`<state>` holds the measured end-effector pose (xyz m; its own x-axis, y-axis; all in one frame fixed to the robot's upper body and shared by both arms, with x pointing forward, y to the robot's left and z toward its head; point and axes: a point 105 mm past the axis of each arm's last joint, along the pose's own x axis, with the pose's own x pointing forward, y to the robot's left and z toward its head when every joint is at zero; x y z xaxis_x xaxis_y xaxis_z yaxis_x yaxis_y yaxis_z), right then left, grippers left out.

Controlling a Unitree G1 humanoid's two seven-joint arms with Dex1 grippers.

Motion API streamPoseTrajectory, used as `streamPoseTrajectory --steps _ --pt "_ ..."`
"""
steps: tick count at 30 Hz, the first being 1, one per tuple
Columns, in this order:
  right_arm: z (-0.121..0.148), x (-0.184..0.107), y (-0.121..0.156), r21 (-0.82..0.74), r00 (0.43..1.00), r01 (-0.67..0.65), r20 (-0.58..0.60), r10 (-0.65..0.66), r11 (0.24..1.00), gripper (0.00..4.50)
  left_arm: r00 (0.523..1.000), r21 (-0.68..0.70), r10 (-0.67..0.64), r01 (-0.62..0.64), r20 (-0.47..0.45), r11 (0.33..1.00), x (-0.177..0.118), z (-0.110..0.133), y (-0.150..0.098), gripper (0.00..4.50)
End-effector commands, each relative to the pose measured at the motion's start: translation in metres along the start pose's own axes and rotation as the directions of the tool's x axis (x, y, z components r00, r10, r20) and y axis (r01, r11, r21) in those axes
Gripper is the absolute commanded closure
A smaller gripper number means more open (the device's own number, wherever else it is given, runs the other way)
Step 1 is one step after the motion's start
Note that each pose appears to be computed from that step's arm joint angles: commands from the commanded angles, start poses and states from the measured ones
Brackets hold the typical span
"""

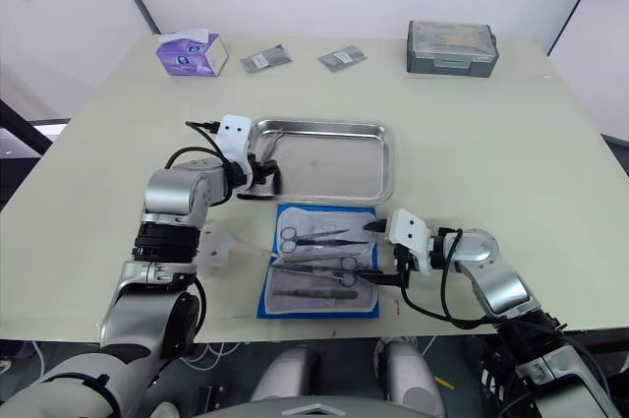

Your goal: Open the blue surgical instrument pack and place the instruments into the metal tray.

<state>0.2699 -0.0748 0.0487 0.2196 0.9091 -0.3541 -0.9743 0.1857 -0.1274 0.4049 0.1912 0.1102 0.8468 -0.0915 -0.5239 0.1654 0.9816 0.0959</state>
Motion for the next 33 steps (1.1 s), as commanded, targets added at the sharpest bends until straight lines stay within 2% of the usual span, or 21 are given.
streamPoseTrajectory --steps 1,4,9,11,14,15,18,20,22,23,25,29,31,33 --pt "-0.073 -0.001 0.029 0.201 0.967 -0.025 -0.243 0.074 0.979 0.0 0.999 0.026 0.028 -0.03 0.047 0.999 -0.007 0.016 0.003 1.86" --pt "-0.073 -0.001 0.029 0.201 0.967 -0.024 -0.242 0.073 0.979 0.0 0.997 0.034 0.027 -0.03 0.075 0.999 -0.012 0.025 0.001 1.86" --pt "-0.074 -0.001 0.03 0.204 0.967 -0.024 -0.243 0.075 0.979 0.0 0.98 0.076 -0.054 0.04 0.191 0.996 -0.025 0.058 -0.016 1.86" --pt "-0.074 -0.001 0.03 0.205 0.967 -0.026 -0.243 0.076 0.979 0.0 0.959 0.104 -0.115 0.09 0.26 0.99 -0.03 0.073 -0.024 1.86" --pt "-0.073 0.0 0.03 0.205 0.967 -0.027 -0.243 0.077 0.978 0.0 0.939 0.132 -0.177 0.143 0.295 0.981 -0.033 0.08 -0.026 1.86" --pt "-0.073 0.001 0.03 0.205 0.967 -0.028 -0.242 0.078 0.978 0.0 0.911 0.174 -0.233 0.182 0.339 0.968 -0.036 0.086 -0.029 1.86" --pt "-0.073 0.002 0.03 0.207 0.967 -0.029 -0.241 0.08 0.978 0.0 0.811 0.342 -0.46 0.344 0.361 0.874 -0.051 0.088 -0.041 1.86" --pt "-0.074 0.002 0.03 0.208 0.967 -0.029 -0.241 0.079 0.978 0.0 0.769 0.383 -0.526 0.391 0.364 0.837 -0.057 0.087 -0.041 1.86" --pt "-0.074 0.001 0.029 0.209 0.967 -0.026 -0.243 0.078 0.978 0.0 0.714 0.469 -0.609 0.431 0.345 0.771 -0.063 0.083 -0.041 1.86" --pt "-0.075 0.001 0.029 0.21 0.967 -0.025 -0.243 0.077 0.977 0.0 0.662 0.518 -0.673 0.469 0.33 0.715 -0.069 0.08 -0.044 1.86" --pt "-0.075 0.001 0.03 0.212 0.967 -0.022 -0.242 0.074 0.977 0.0 0.578 0.578 -0.769 0.541 0.272 0.611 -0.078 0.069 -0.05 1.86" --pt "-0.075 0.001 0.031 0.213 0.967 -0.025 -0.242 0.077 0.977 0.0 0.477 0.644 -0.872 0.635 0.108 0.427 -0.088 0.043 -0.06 1.86" --pt "-0.075 0.001 0.031 0.213 0.967 -0.025 -0.243 0.077 0.977 0.0 0.439 0.664 -0.898 0.662 0.033 0.348 -0.091 0.031 -0.064 1.86" --pt "-0.075 0.0 0.03 0.212 0.967 -0.023 -0.244 0.076 0.977 0.0 0.427 0.674 -0.904 0.675 -0.024 0.301 -0.091 0.02 -0.064 1.86"
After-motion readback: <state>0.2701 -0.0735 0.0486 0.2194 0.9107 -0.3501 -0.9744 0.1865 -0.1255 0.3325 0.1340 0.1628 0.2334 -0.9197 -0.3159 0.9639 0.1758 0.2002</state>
